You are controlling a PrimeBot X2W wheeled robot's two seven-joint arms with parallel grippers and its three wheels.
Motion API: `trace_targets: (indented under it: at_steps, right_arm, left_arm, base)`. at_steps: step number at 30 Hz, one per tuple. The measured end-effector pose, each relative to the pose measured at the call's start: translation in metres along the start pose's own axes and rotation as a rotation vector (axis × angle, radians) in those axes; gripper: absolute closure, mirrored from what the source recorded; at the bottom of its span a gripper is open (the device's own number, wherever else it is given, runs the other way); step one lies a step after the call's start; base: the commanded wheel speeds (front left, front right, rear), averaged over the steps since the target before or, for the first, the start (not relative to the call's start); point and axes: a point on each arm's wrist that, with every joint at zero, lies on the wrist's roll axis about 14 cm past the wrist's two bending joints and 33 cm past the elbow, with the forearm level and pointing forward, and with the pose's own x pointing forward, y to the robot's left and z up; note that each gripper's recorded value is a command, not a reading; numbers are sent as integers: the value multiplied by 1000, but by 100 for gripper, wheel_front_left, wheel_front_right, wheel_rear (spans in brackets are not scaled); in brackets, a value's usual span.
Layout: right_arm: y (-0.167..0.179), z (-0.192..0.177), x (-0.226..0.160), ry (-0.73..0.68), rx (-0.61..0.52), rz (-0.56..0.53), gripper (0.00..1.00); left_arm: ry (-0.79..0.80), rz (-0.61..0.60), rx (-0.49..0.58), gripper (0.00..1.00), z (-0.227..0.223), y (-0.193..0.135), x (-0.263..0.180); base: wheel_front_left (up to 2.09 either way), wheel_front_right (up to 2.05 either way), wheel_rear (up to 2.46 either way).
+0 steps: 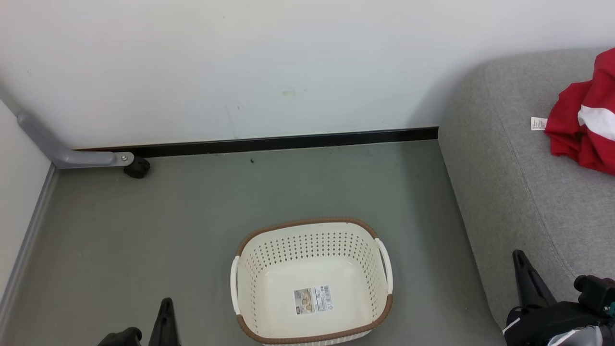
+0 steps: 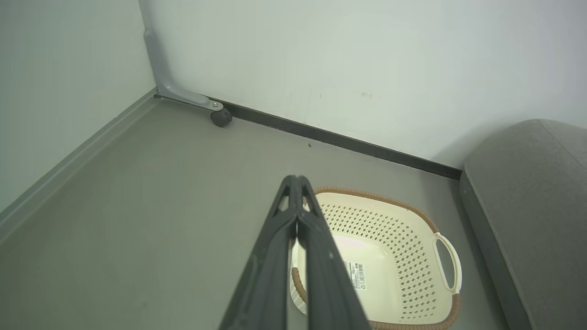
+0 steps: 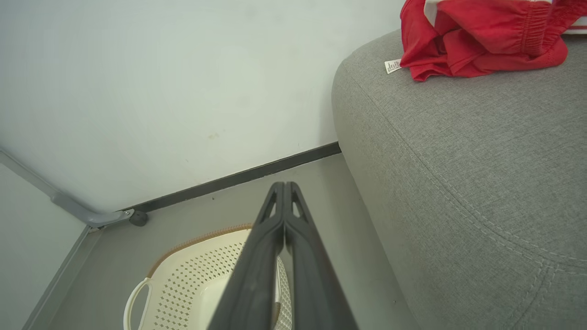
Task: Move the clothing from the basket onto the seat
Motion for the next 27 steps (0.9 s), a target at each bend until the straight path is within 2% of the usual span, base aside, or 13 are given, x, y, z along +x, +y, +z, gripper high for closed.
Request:
trace_targets:
  at_steps: [27]
  right_arm:
    - [-10, 8, 0, -4, 411, -68, 100]
  left_arm:
    - [50, -4, -412, 100, 7, 2, 6]
  base:
    - [0, 0, 0]
